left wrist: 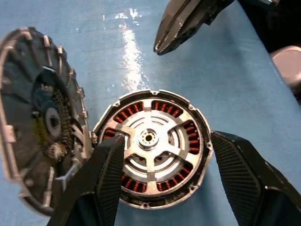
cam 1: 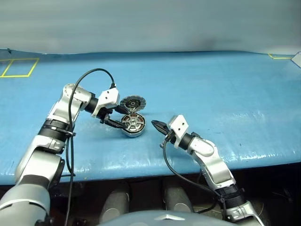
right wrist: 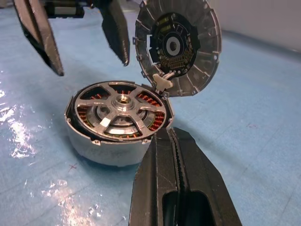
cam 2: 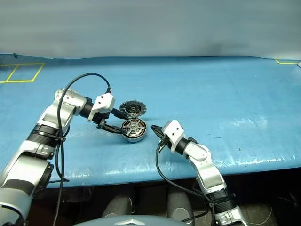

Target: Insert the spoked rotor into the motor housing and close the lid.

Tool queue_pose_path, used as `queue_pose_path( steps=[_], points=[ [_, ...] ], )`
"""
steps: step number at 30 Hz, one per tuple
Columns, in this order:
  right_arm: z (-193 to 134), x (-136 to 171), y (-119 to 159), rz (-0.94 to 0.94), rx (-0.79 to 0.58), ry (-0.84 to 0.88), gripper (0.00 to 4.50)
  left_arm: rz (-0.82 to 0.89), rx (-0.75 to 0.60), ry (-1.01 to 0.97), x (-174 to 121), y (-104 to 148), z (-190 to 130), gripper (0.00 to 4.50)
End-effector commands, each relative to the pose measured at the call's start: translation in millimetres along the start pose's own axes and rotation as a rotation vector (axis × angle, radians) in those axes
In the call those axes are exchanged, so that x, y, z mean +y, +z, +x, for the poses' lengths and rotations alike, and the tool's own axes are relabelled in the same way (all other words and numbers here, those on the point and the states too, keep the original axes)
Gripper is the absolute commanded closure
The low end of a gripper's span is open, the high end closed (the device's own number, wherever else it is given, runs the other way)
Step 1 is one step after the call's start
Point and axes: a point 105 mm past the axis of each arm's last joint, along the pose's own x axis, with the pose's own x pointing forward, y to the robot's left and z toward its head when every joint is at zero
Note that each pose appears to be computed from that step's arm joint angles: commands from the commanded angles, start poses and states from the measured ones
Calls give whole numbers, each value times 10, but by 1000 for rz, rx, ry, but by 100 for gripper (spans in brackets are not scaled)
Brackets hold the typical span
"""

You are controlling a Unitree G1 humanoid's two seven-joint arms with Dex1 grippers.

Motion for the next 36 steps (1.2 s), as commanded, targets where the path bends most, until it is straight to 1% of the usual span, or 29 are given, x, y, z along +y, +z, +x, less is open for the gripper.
queue_pose_path(
  steps=[1,7,16,25,30,36],
  points=[
    [107,56,165,-13,-62,38,450,23,-9,18,-70,26,-109,136],
    [272,156,195,-5,-73,94,450,-22,51,60,-191,-195,-175,136],
    [455,247,185,22,-77,125,450,-126,-48,195,-237,-320,-161,136],
    [559,413,82,47,-44,173,450,-212,-174,328,-211,-349,-141,136],
    [614,395,-15,59,-7,159,450,-233,-216,370,-192,-333,-148,136],
    [619,354,-155,47,79,153,450,-245,-233,388,-202,-332,-132,136]
  ],
)
